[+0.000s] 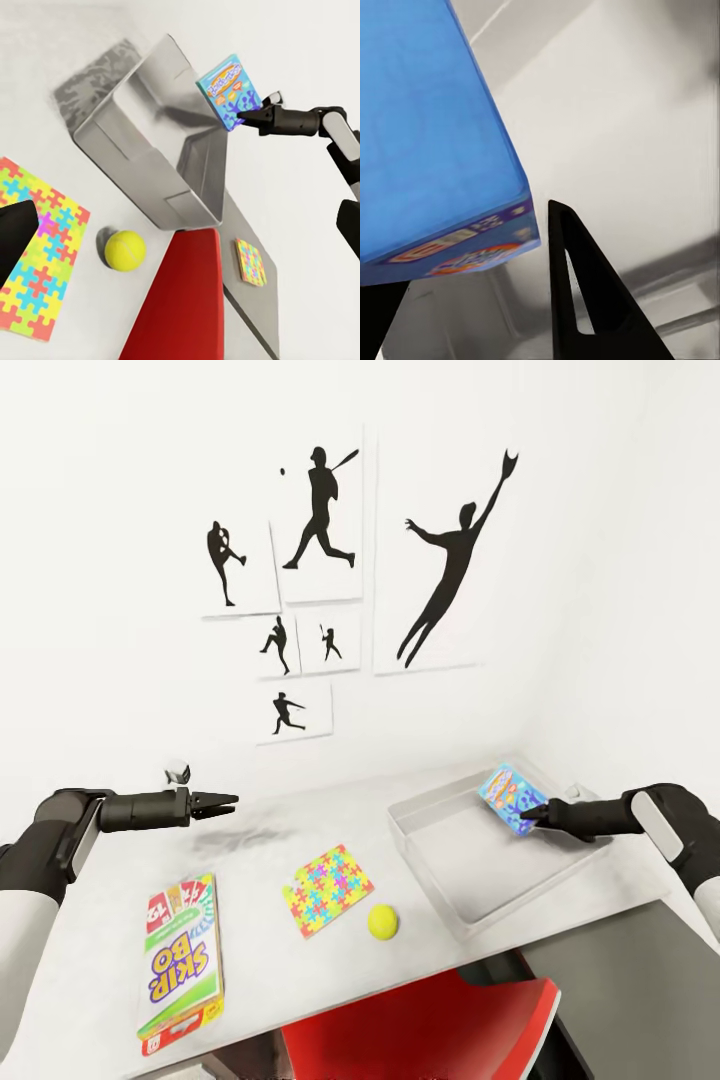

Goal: Put all the toys in the child's room - the three board games (two on the bed and one on the table), the two jigsaw puzzles on the table, and the tennis ball on the table - inside the toy box on the table in the child's room.

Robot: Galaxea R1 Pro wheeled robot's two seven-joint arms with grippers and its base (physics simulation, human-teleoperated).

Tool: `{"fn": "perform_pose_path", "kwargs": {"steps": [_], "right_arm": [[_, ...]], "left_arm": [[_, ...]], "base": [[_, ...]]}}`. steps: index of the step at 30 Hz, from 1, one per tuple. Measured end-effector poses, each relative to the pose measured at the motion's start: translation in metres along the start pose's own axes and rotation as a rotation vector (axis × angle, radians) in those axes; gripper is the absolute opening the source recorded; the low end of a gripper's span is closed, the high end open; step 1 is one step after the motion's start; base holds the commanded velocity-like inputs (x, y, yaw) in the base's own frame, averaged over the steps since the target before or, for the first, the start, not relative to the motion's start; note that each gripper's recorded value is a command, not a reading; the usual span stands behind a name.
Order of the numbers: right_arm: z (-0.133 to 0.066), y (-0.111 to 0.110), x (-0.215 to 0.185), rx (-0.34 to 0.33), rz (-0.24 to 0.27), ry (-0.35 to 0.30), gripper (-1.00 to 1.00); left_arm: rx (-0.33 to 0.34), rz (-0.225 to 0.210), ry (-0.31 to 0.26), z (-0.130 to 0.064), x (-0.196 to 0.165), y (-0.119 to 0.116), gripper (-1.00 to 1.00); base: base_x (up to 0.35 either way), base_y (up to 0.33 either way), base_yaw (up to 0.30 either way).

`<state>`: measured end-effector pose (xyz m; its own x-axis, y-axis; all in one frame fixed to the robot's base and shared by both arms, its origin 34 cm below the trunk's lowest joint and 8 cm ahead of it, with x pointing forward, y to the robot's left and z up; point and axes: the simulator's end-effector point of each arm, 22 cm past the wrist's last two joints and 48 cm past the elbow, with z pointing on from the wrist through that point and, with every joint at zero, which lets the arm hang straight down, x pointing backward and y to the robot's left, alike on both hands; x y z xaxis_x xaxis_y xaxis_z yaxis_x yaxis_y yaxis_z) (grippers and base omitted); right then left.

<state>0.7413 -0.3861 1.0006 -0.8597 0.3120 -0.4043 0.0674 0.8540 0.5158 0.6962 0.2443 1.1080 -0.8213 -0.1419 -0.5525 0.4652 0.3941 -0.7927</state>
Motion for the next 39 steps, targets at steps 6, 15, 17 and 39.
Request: {"fn": "perform_pose_path", "kwargs": {"steps": [6, 15, 17, 39], "right_arm": [[0.004, -0.015, 0.006, 0.029, 0.018, 0.017, -1.0], [0.012, -0.026, 0.01, 0.065, 0.027, 0.031, -1.0], [0.014, -0.027, 0.012, 0.067, 0.028, 0.034, -1.0], [0.026, -0.047, 0.011, 0.141, 0.037, 0.049, -1.0]], "left_arm": [[-0.001, -0.01, 0.004, 0.002, 0.002, 0.005, 1.0], [-0.003, -0.024, 0.01, 0.005, 0.006, 0.013, 1.0], [-0.004, -0.027, 0.011, 0.005, 0.007, 0.014, 1.0], [-0.01, -0.058, 0.022, 0.01, 0.015, 0.032, 1.0]], "base": [[0.0, 0.0, 0.0], [0.0, 0.0, 0.0], [0.0, 0.0, 0.0], [0.0, 0.0, 0.0]]}}
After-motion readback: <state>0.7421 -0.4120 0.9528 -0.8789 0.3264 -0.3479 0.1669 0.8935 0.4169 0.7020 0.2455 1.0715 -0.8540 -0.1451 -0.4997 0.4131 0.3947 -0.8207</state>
